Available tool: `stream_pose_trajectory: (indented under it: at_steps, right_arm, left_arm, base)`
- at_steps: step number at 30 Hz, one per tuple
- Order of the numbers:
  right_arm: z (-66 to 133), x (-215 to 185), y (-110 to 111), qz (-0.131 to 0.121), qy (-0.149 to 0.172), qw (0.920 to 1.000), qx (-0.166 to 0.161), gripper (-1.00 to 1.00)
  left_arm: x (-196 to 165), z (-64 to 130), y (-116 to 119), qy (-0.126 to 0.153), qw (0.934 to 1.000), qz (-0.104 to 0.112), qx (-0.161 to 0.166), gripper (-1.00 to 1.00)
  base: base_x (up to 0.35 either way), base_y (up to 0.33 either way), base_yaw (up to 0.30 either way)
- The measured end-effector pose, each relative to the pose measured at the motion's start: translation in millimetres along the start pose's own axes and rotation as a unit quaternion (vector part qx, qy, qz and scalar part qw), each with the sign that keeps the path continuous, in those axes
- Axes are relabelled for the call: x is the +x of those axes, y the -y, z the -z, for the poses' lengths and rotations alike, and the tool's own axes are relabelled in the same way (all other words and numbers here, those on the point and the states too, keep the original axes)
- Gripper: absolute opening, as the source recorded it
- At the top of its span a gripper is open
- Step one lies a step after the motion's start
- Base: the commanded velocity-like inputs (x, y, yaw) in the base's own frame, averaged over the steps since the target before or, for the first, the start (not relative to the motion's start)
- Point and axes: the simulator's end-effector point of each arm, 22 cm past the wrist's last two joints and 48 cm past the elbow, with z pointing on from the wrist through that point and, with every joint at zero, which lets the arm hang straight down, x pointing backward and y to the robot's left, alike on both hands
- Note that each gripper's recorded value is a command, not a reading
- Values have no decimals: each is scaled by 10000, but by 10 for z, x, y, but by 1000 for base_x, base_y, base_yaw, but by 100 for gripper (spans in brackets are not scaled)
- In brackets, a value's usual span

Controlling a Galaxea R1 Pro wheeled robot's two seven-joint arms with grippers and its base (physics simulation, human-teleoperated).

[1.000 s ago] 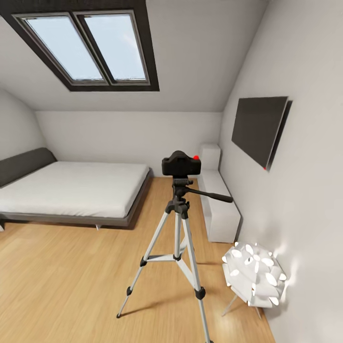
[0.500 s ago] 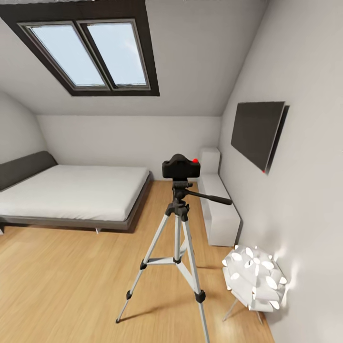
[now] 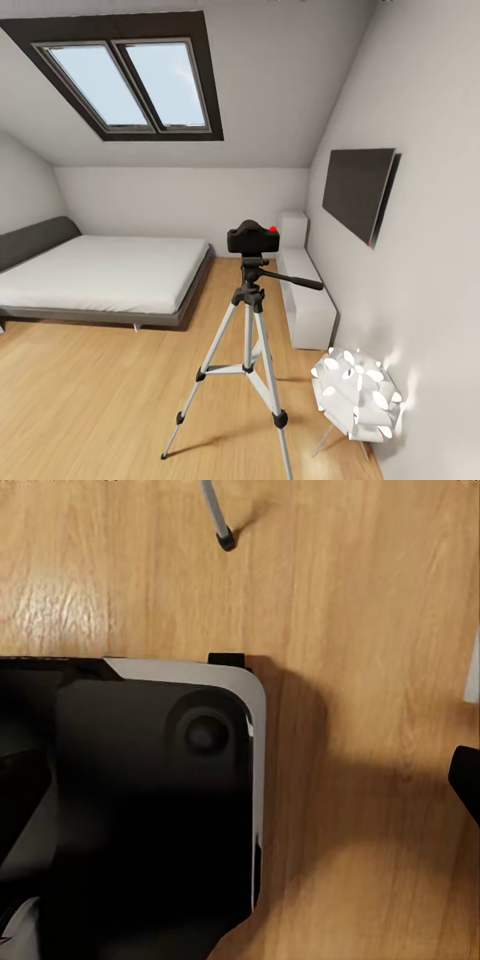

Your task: Attach the digital camera to the camera tripod in the bedroom.

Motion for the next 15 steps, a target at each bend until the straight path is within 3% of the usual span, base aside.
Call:
stream_pose_trajectory:
  at_steps: [15]
  right_arm:
    - [7,-96,8,-1,117,9999,2,100]
  left_arm:
    - [-86,25,40,106,9999,21,54,100]
  base:
    - [0,0,0]
